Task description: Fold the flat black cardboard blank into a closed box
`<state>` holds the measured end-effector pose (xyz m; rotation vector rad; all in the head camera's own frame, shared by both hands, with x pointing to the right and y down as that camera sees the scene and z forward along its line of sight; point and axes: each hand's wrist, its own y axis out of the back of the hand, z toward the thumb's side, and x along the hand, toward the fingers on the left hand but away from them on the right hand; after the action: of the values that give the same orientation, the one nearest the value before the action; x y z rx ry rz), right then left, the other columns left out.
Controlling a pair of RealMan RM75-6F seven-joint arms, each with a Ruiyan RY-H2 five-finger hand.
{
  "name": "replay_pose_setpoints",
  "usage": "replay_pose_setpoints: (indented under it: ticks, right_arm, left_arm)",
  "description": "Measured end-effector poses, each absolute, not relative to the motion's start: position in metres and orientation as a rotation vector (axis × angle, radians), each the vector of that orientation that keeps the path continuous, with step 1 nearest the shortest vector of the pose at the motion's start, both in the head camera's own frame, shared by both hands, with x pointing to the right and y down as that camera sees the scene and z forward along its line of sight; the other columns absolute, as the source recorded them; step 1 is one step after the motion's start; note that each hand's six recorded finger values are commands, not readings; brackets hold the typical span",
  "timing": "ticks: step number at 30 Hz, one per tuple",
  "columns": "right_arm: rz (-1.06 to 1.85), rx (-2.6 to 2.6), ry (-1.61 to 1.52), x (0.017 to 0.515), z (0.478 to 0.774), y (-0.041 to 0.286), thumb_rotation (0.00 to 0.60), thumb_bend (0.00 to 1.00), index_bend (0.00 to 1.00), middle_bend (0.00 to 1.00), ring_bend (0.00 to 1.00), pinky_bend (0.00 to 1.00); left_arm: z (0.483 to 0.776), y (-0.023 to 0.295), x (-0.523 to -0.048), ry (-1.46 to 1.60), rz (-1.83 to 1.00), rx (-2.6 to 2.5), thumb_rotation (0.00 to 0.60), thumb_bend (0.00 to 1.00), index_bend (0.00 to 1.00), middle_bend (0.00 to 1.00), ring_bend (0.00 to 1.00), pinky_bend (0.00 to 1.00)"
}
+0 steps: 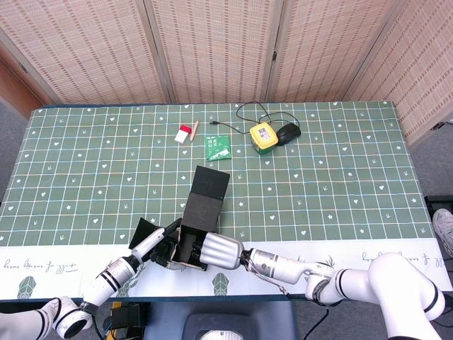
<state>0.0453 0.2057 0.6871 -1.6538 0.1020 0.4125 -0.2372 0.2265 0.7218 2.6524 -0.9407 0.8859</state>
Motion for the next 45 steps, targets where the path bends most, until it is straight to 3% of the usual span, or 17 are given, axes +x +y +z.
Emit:
replay_pose_setpoints:
  ticks: [9, 15, 25, 27, 37, 40, 45]
  right_arm:
    - [0.423, -1.657, 0.142, 0.036, 0.683, 0.199, 0.600, 0.41, 0.65, 0.65, 0.79, 0.92]
    - [0.423, -1.662, 0.153, 0.034, 0.682, 0.197, 0.600, 0.41, 0.69, 0.70, 0.80, 0.93]
    - [0.425, -1.678, 0.150, 0.035, 0.681, 0.194, 0.600, 0.39, 0.69, 0.67, 0.80, 0.93]
    - [0.430, -1.674, 0.151, 0.037, 0.682, 0.193, 0.600, 0.39, 0.65, 0.62, 0.79, 0.93]
    - [0.464, -1.652, 0.122, 0.048, 0.682, 0.184, 0.600, 0.39, 0.05, 0.20, 0.73, 0.93]
    - [0.479, -1.638, 0.107, 0.051, 0.682, 0.181, 0.600, 0.39, 0.00, 0.12, 0.71, 0.93]
    - [0.518, -1.651, 0.057, 0.059, 0.680, 0.175, 0.600, 0.39, 0.00, 0.08, 0.69, 0.93]
  left_arm:
    - [0.721, 0.224, -0.237, -0.950, 0.882, 2.644, 0.600, 0.04, 0.03, 0.13, 0.66, 0.80]
    - [0.721, 0.223, -0.238, -0.958, 0.884, 2.633, 0.600, 0.04, 0.03, 0.13, 0.66, 0.80]
    - [0.722, 0.220, -0.235, -0.962, 0.891, 2.627, 0.600, 0.04, 0.03, 0.13, 0.66, 0.80]
    - [0.723, 0.219, -0.234, -0.962, 0.893, 2.626, 0.600, 0.04, 0.03, 0.13, 0.66, 0.80]
    - [0.725, 0.216, -0.232, -0.989, 0.922, 2.620, 0.600, 0.04, 0.03, 0.13, 0.66, 0.80]
    - [0.725, 0.214, -0.231, -1.015, 0.929, 2.613, 0.600, 0.04, 0.04, 0.13, 0.66, 0.80]
    - [0.726, 0.211, -0.231, -1.062, 0.952, 2.607, 0.600, 0.04, 0.05, 0.13, 0.66, 0.80]
